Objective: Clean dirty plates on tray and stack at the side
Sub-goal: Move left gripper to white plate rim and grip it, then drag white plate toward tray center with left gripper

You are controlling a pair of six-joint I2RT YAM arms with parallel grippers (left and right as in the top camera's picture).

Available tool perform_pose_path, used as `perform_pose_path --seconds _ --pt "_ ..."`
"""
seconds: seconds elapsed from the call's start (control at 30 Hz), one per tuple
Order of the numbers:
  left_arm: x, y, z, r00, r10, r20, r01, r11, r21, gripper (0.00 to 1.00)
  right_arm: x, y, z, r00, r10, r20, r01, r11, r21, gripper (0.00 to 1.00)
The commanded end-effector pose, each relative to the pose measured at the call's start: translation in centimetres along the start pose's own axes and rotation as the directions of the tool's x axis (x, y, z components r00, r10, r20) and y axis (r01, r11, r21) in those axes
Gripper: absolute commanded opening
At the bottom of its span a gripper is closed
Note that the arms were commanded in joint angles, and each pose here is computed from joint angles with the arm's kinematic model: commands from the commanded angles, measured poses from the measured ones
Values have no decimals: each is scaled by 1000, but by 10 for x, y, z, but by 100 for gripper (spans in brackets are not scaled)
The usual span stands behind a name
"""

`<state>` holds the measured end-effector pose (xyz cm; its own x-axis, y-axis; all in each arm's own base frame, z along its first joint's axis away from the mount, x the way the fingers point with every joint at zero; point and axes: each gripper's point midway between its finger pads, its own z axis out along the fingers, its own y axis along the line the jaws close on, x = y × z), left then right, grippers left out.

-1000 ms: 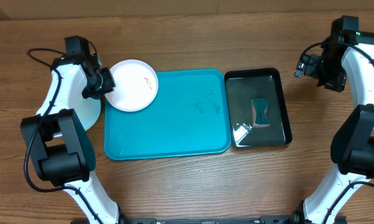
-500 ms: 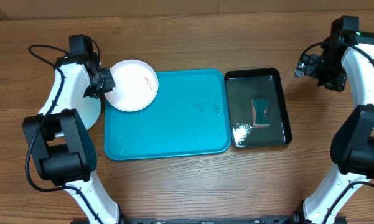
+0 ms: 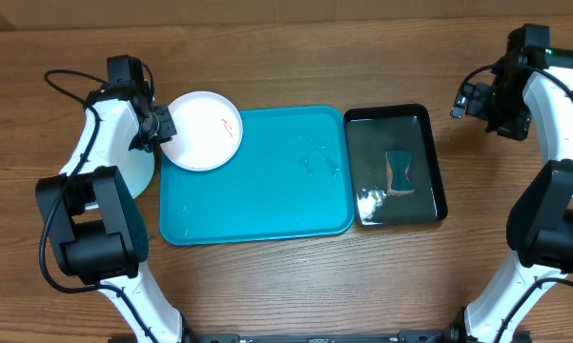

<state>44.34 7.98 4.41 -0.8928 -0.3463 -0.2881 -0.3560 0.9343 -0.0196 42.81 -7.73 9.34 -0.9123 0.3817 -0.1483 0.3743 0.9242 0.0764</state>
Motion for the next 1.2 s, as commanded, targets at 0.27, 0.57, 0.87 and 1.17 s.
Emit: perform_pose_path --seconds 0.27,0.57,0.87,1.17 --pt "7 -2 6 999 34 -14 -35 999 -22 25 -9 1 -18 999 8 53 -7 1000 -14 100" --pt "9 -3 12 999 43 -5 -44 999 -19 26 -9 1 -18 999 8 53 -7 1000 -14 100" --pt "9 -4 14 998 59 0 -59 998 -14 16 -9 1 -18 999 8 53 -7 1000 -14 100" --pt "13 -4 17 998 61 -9 -61 998 -12 14 -9 1 -18 999 8 53 -7 1000 -14 100"
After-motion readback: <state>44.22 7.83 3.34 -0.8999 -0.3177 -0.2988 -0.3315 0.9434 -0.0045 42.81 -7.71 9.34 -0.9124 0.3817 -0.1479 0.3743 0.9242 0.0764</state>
